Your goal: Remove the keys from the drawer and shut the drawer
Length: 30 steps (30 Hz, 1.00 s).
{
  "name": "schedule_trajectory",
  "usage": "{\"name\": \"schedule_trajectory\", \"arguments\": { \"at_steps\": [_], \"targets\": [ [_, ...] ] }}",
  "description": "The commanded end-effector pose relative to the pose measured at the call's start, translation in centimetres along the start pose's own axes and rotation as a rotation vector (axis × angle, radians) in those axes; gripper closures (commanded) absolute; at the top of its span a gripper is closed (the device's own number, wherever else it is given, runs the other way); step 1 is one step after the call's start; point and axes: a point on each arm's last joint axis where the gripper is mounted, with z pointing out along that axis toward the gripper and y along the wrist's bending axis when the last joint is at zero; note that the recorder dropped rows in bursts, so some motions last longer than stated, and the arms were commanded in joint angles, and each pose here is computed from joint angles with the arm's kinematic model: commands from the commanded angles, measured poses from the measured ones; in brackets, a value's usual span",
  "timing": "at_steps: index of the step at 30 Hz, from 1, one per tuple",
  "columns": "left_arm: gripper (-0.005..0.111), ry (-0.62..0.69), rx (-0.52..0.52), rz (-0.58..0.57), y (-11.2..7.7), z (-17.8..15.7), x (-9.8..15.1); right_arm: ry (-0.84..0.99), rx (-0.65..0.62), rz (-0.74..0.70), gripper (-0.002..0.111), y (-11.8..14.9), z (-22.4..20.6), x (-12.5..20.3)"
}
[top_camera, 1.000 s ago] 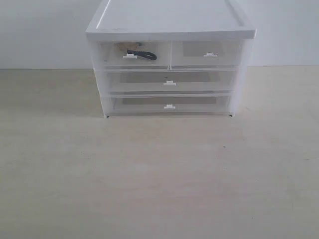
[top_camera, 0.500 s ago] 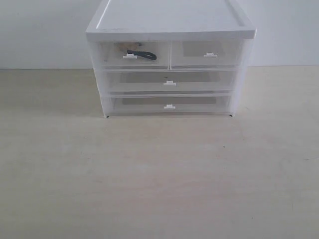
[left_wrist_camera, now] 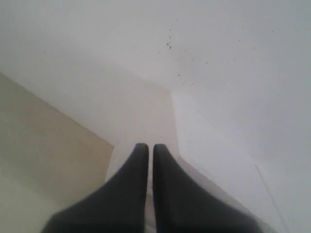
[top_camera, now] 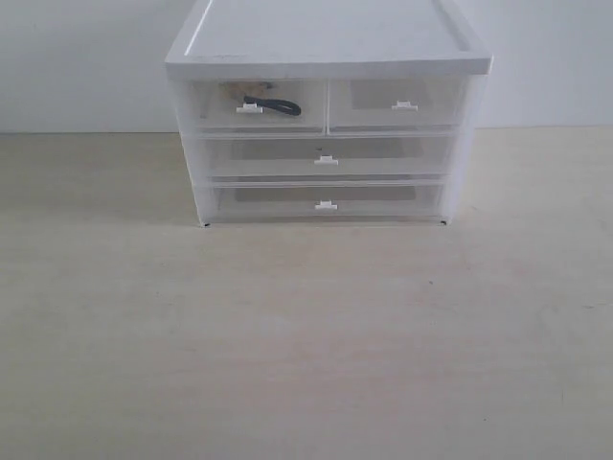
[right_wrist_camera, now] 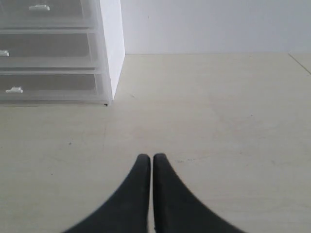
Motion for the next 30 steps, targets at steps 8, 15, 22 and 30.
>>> {"name": "schedule_trajectory", "arguments": {
  "at_steps": [8, 15, 22, 30],
  "targets": [
    [0.103, -0.182, 0.048, -0.330, 1.2, -1.4, -0.1, -0.014, 0.001, -0.004, 0.109, 0.0, 0.0, -0.1],
    [0.103, -0.312, 0.170, -0.514, 1.6, -0.5, -0.3, -0.014, 0.001, -0.004, 0.109, 0.0, 0.0, -0.1],
    [0.103, -0.188, 0.492, -0.631, -0.1, 3.2, 1.0, -0.014, 0.001, -0.004, 0.109, 0.0, 0.0, -0.1],
    [0.103, 0.057, 0.336, -0.733, 0.4, 8.0, 7.2, -0.014, 0.001, -0.004, 0.109, 0.0, 0.0, -0.1]
  ]
}}
